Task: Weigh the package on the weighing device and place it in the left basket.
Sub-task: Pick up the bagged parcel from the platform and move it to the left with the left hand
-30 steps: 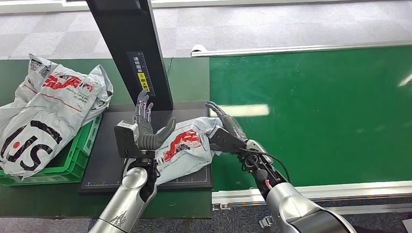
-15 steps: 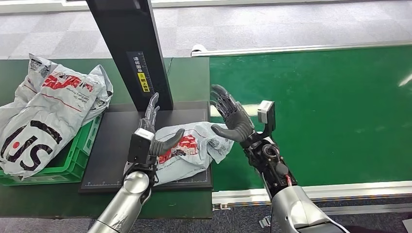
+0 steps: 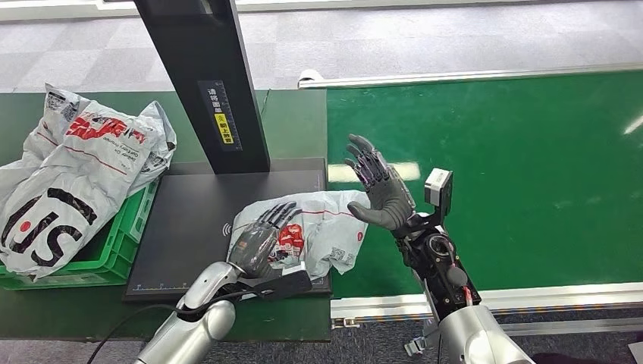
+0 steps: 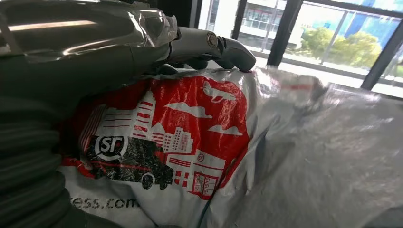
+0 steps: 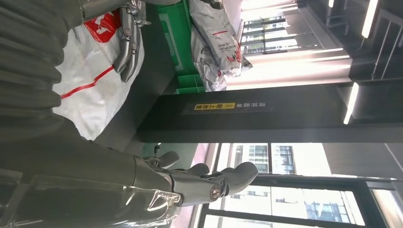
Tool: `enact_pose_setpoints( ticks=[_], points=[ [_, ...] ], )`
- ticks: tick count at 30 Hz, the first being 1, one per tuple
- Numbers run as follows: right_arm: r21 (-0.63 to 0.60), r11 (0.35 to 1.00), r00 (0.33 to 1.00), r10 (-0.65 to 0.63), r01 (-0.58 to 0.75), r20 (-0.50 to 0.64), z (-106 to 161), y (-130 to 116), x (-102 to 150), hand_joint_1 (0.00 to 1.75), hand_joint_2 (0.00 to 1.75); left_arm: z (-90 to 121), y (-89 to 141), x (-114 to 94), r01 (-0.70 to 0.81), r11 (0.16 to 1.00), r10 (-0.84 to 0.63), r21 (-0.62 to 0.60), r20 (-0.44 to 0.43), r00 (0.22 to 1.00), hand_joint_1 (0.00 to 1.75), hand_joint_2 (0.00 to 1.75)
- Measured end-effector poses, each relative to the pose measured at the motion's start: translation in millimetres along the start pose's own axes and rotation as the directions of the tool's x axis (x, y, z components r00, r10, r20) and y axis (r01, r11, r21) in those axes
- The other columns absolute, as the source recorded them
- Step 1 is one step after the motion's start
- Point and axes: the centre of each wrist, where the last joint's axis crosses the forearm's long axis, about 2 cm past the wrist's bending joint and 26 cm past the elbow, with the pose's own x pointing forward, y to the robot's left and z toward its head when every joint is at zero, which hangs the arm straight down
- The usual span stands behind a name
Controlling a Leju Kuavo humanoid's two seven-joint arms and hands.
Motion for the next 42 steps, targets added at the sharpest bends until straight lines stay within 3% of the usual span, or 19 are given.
enact_pose_setpoints(
  ticks=[7,10,11,14,15,25,42],
  points=[
    [0.011,1.000,1.000,0.026,-0.026,0.017,1.1,2.1,4.3,0.00,1.75,1.1,-0.2,-1.8,0.064,0.998,-0.065,-0.018,-0.037,0.997,0.00,1.75],
    [0.020,0.997,0.996,0.068,-0.069,0.050,6.0,6.7,10.8,0.00,1.75,1.9,1.9,-4.9,0.127,0.992,-0.127,-0.005,-0.091,0.988,0.01,1.75],
    [0.018,0.997,0.995,0.079,-0.080,0.058,8.3,8.2,12.6,0.00,1.75,2.0,2.9,-6.4,0.140,0.990,-0.139,0.000,-0.106,0.985,0.21,1.75],
    [-0.003,0.996,0.993,0.093,-0.093,0.075,15.3,10.3,16.8,0.00,1.75,3.0,4.7,-10.8,0.119,0.993,-0.118,0.016,-0.091,0.989,1.44,1.75],
    [-0.014,0.995,0.992,0.095,-0.095,0.082,18.0,10.3,18.1,0.00,1.75,3.8,4.9,-12.5,0.098,0.995,-0.095,0.034,-0.072,0.993,1.68,1.75],
    [-0.091,0.988,0.984,0.136,-0.126,0.112,35.4,5.6,29.9,0.00,1.75,7.1,14.2,-19.4,-0.103,0.945,0.101,0.309,0.023,0.995,1.75,1.75],
    [-0.106,0.985,0.982,0.148,-0.136,0.117,35.6,3.4,33.9,0.00,1.75,15.6,23.9,-23.6,-0.190,0.842,0.198,0.505,0.039,0.979,1.75,1.75]
  ],
)
